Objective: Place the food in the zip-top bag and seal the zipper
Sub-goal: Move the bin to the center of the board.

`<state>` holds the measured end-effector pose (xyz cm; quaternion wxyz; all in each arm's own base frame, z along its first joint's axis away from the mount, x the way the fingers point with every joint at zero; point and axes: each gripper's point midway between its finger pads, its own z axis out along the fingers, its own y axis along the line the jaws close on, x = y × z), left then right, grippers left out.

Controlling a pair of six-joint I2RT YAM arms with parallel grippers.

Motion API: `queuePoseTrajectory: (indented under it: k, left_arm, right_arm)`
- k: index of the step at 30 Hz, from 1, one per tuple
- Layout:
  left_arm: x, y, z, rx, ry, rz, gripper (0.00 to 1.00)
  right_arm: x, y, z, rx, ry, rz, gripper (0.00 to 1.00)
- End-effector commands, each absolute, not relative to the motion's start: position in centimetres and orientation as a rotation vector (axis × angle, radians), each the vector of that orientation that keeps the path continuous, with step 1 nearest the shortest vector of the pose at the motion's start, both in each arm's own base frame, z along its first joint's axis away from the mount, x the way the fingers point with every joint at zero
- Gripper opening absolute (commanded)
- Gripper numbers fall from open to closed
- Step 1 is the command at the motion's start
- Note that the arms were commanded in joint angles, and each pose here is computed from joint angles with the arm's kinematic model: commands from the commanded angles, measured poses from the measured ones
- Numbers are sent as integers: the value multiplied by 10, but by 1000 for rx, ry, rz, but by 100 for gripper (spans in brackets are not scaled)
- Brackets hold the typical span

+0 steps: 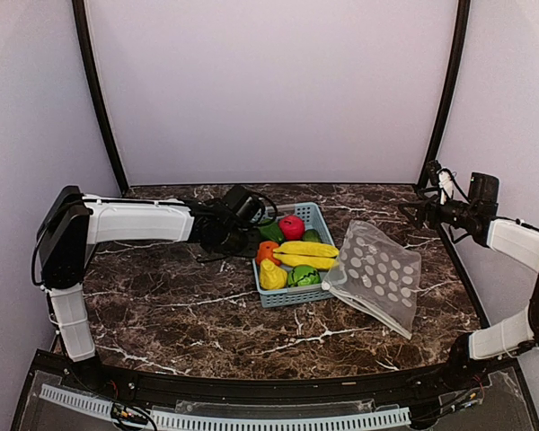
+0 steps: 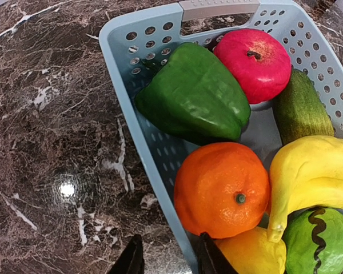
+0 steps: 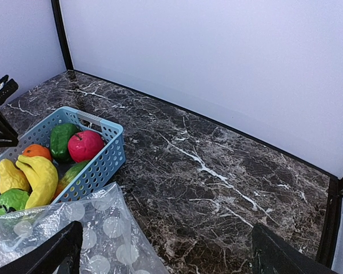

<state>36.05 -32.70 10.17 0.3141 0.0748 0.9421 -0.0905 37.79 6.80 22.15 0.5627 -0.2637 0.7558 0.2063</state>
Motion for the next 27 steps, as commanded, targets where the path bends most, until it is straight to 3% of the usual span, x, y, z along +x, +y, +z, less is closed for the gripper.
queuePoseTrajectory:
  k: [1,14,27]
  left_arm:
    - [364,-321,100,200,2498,-154,27]
    - [373,-261,91,60,2519,-35,5]
    - [371,-131,97,-158,2488,151,1]
  right_arm:
    - [377,69,223,-640,1758,491,99]
    - [375,70,223,-655,1755,501,99]
    - [367,80,224,-732,1742,554,95]
